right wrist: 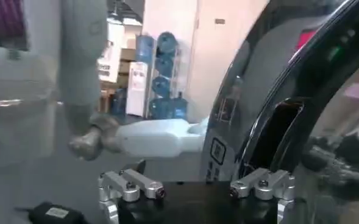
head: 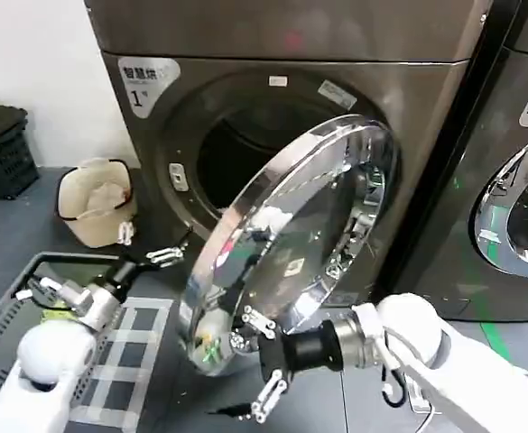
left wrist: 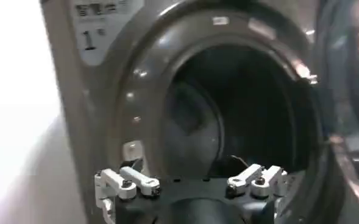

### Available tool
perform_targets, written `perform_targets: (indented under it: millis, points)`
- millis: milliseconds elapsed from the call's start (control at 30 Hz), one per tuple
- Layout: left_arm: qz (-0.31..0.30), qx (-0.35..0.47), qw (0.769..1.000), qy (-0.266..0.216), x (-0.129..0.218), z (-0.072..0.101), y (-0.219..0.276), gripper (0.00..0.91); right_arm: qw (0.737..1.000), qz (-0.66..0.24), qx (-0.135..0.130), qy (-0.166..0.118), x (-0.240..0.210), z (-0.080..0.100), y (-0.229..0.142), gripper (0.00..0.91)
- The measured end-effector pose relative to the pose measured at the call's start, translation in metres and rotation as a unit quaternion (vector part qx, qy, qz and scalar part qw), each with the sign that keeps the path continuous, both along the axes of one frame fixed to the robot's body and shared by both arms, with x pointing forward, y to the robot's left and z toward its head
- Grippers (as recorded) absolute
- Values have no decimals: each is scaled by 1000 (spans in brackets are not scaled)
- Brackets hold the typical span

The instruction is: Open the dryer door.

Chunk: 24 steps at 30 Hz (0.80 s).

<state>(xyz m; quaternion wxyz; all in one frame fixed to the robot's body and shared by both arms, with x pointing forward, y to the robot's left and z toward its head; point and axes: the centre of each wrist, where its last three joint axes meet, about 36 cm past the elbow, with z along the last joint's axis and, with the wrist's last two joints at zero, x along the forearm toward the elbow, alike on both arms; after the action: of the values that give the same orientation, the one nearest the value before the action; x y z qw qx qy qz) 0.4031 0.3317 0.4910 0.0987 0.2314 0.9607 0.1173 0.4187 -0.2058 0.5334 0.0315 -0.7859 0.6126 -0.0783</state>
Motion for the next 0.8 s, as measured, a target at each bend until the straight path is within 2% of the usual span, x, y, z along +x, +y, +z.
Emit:
perform_targets:
  millis: [533,800]
  points:
    - [-150,67,986,-5,11,-10,-26,907,1000,26,-7,-3,-3,5,-32,907]
    - [-194,96,976,6,9,-14,-35,907,1000,26,-7,-2,-6,8,-48,907]
